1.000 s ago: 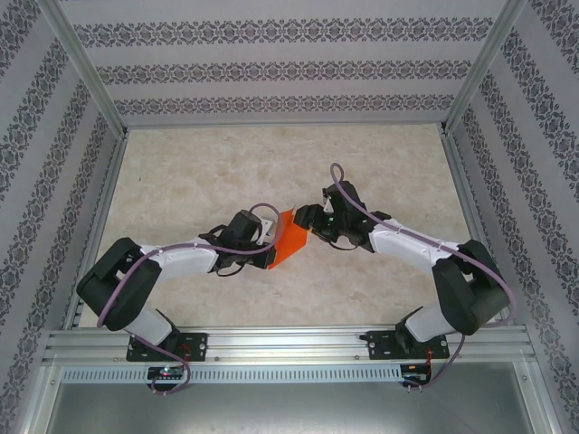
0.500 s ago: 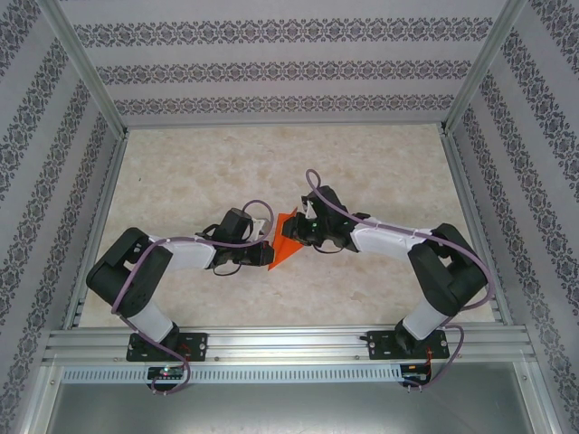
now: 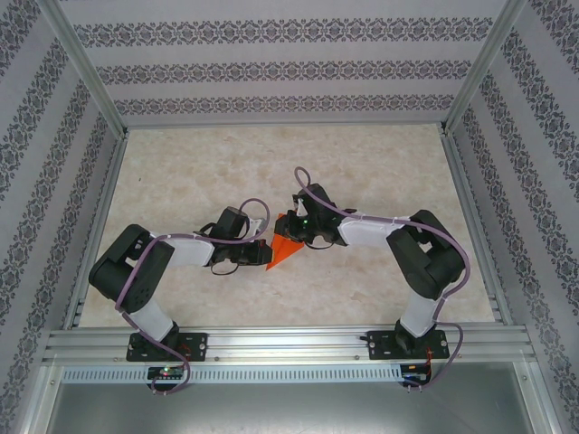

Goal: Fold a paper plane with a square sheet of paper (pick it up from the middle)
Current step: Fourth fold the wing at the center of the table.

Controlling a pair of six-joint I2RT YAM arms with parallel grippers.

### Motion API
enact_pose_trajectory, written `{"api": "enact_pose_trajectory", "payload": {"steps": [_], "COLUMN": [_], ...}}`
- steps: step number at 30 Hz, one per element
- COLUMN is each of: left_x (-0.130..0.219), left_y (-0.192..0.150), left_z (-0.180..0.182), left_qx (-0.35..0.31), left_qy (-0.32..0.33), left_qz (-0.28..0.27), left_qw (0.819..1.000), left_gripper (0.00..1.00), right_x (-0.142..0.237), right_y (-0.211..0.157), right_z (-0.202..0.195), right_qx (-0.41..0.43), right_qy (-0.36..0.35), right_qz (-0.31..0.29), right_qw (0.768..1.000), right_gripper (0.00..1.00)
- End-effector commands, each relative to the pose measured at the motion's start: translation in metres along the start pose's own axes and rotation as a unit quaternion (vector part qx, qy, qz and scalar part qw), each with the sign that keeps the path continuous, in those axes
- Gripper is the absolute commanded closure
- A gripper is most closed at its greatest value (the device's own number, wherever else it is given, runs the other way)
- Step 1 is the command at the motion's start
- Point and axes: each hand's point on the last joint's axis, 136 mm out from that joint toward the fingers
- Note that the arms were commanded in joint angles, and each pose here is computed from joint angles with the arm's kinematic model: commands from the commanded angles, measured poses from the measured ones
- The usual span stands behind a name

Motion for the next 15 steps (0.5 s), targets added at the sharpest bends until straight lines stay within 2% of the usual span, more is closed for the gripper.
{"api": "enact_pose_trajectory", "payload": {"steps": [1,4,7,15], "left_x": [0.001,0.002,0.004,0.007], "left_y": [0.011,0.012,0.012,0.005], "left_z": [-0.008,-0.006,-0.001,0.005], "left_qx": [0.002,0.002,0.0,-0.01], "left_qy": [-0.023,-0.015,0.001,0.018], "left_qz": [-0.008,-0.009,-0.013,-0.007], "left_qw": [1.0,1.0,1.0,1.0], "left_gripper": [0.94,0.92,0.82,0.77], "right_x": [-0.005,-0.006,-0.007,-0.011], "right_y": [0.008,0.011,0.012,0.016], "right_z": [0.008,0.001,-0.005,-0.011], "right_qx": [0.001,-0.004,-0.008,-0.016], "right_qy": [0.012,-0.001,-0.01,-0.012], "right_qz": [-0.008,-0.013,-0.017,-0.019], "right_qw": [1.0,1.0,1.0,1.0], "right_gripper": [0.81,0.81,0.81,0.81]}}
Point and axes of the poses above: each hand's point on the last joint's axis, 136 mm out from that joint toward the fingers, its own x axis back along the fingers, its own z axis along the line the jaws close on, y = z × x
